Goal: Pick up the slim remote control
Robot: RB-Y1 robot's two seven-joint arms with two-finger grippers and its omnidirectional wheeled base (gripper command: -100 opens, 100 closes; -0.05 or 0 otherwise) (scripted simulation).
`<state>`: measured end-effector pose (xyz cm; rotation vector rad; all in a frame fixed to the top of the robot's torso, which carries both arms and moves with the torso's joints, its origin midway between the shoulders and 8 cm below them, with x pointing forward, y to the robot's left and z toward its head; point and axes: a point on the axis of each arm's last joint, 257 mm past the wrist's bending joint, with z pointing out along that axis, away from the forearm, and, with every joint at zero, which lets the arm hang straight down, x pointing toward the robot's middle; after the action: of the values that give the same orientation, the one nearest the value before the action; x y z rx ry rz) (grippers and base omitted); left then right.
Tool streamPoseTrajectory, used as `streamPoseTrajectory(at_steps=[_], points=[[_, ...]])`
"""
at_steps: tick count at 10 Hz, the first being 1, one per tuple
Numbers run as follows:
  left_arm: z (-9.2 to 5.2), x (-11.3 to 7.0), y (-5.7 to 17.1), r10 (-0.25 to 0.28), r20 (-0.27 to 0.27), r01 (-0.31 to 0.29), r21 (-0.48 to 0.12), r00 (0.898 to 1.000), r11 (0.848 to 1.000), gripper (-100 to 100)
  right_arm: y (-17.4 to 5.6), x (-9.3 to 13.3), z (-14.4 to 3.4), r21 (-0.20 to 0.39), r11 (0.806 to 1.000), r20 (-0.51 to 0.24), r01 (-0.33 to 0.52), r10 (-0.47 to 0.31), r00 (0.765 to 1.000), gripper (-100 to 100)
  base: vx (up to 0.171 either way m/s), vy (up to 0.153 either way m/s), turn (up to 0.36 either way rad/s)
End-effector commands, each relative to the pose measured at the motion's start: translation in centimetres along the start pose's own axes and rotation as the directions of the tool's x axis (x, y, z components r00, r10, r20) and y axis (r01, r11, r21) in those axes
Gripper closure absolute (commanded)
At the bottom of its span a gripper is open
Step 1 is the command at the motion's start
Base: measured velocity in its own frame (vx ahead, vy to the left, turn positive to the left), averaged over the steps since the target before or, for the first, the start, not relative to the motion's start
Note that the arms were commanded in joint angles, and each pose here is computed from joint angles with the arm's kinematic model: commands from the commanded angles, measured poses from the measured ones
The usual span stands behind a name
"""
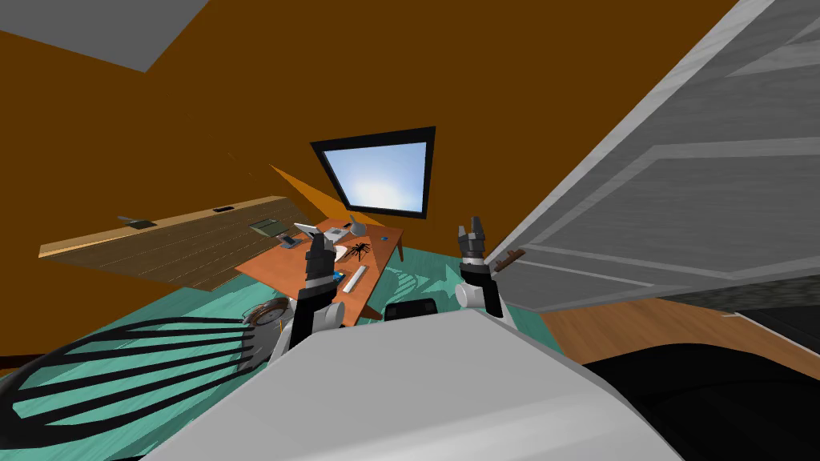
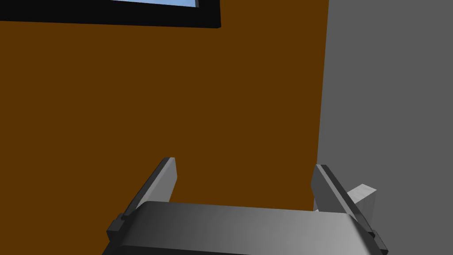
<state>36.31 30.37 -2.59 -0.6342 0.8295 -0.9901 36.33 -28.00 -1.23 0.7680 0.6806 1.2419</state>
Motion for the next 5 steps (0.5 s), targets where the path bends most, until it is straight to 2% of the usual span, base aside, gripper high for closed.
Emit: streamPoseTrajectory(at_steps=[1,5], points=[[0.2,0.1,1.0,0.009,-0.024,-0.009,-0.022,1.000,1.000,-100,0.0,0.0,0.0,0.000,1.000,0.000,0.000,0.000,1.000,0,-0.029,-0.106,-0.034],[0.9,-0.3,4.7,0.012,-0.057,-0.018,-0.110,0.998,0.994,-100,0.0,0.0,0.0,0.000,1.000,0.000,0.000,0.000,1.000,0,-0.052,-0.127,-0.006]])
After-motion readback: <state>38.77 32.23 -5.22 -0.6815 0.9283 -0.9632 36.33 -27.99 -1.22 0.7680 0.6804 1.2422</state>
